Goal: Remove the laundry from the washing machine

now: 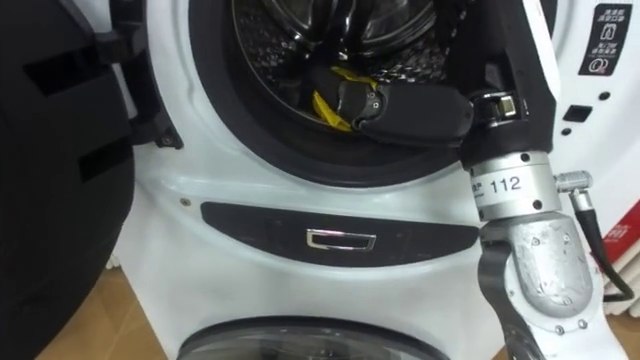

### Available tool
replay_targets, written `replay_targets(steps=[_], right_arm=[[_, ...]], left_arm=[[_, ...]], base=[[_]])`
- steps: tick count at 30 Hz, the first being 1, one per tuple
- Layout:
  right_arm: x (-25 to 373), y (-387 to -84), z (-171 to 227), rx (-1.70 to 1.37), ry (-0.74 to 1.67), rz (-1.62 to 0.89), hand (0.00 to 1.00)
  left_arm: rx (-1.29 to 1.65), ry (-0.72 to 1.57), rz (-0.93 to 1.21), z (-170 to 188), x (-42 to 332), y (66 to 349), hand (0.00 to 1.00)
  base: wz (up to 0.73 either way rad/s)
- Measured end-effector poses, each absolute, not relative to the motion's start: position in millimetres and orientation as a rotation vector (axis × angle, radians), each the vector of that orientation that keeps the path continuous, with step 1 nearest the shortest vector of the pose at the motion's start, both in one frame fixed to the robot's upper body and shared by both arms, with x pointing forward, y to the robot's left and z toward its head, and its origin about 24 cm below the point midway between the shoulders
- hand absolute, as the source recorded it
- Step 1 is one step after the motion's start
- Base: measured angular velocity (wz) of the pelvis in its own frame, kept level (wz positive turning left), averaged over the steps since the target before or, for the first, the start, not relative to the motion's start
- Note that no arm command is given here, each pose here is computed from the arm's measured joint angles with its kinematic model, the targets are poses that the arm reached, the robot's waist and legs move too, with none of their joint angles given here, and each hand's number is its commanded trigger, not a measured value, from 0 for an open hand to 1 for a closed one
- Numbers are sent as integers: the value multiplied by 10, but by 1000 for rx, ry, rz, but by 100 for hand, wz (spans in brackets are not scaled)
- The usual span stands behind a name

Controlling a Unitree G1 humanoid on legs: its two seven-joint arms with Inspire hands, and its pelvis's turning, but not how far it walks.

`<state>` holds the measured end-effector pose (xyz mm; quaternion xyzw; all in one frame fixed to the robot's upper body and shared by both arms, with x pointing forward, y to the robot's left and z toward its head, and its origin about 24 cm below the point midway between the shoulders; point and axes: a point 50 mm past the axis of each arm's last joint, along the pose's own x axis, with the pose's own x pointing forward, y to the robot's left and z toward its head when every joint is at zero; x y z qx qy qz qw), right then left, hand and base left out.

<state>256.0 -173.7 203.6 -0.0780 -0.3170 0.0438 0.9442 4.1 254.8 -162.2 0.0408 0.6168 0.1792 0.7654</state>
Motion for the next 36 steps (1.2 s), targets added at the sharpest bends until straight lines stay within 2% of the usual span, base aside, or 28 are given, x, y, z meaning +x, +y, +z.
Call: replay_targets(steps=[8, 13, 18, 36], right_arm=[[2883, -1771, 1914, -427, -532, 60, 0], [3022, -1905, 1856, -641, -413, 56, 0], [3145, -1948, 1922, -785, -362, 99, 0], [3203, -2051, 1959, -1030, -183, 245, 0]], left_arm=[[85, 1377, 391, -1622, 84, 2580, 0], [65, 1358, 397, -1593, 164, 2655, 0], [69, 1376, 384, -1587, 142, 2683, 0], [21, 1385, 391, -1561, 229, 2742, 0]], base=[[2], [11], [5], [9]])
